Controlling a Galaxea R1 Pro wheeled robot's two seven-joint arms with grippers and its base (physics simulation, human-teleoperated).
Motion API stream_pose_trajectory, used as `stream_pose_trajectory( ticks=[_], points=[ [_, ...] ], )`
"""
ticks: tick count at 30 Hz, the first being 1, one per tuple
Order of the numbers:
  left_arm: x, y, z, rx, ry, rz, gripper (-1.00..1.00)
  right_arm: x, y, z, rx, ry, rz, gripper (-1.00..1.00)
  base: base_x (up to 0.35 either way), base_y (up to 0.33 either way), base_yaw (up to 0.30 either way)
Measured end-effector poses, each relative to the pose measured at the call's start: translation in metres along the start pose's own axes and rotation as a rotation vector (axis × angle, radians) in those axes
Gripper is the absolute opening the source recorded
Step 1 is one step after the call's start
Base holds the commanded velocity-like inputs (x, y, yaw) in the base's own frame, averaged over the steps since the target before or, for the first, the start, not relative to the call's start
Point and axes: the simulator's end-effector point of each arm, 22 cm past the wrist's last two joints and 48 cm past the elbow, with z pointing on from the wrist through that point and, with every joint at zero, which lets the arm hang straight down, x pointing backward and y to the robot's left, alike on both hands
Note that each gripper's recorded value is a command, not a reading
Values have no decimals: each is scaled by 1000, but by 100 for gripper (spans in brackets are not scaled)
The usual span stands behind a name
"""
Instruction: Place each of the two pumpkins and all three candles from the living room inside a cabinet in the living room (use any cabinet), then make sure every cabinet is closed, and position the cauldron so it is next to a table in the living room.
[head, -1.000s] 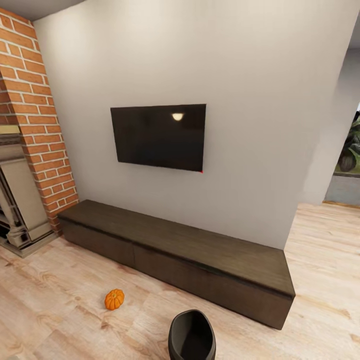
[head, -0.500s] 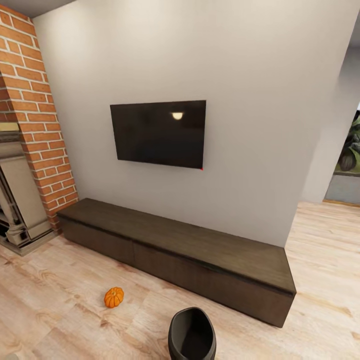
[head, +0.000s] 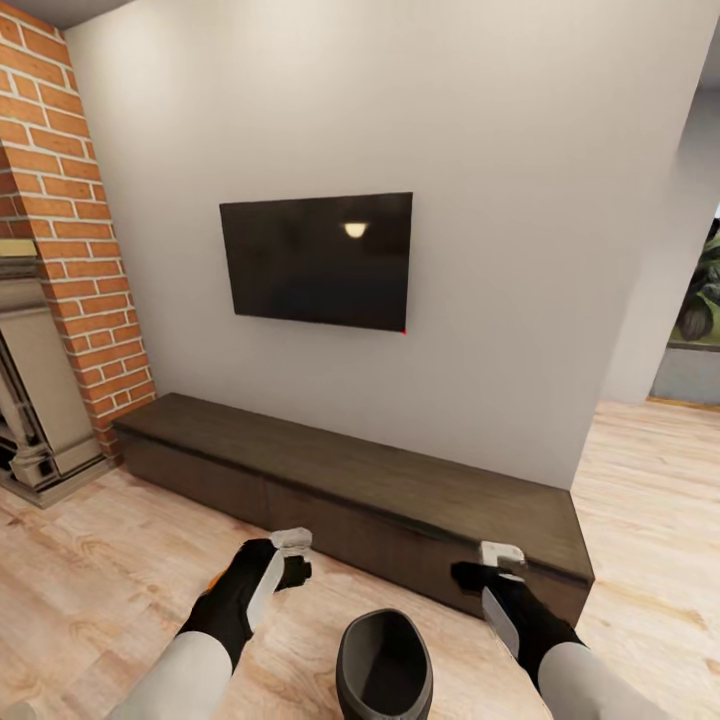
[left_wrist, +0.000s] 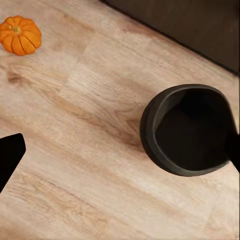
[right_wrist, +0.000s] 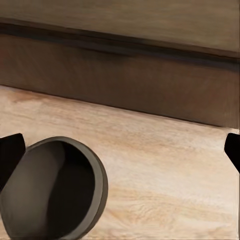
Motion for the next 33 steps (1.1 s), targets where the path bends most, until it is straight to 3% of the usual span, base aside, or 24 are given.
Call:
stream_pose_trajectory(
  ticks=[3,4,9,15,21,28,33],
  points=[
    [-5,-12,0,50,15,-47,100,-4,4,2,-4,68,-10,100,0,0,0],
    [0,-23,2,92,42,-90,100,-2,7,2,-8,117,-17,100,0,0,0],
    [9,-31,10,129,61,-129,100,9,8,6,-12,162,-26,100,0,0,0],
    [27,-30,23,124,85,-139,100,16,8,9,-14,173,-27,100,0,0,0],
    [23,-27,30,113,31,-165,100,19,9,9,-18,185,-28,100,0,0,0],
    [63,-18,46,77,97,-162,100,23,10,8,-20,200,-32,100,0,0,0],
    [71,-10,50,62,110,-162,100,24,12,8,-29,202,-32,100,0,0,0]
  ],
)
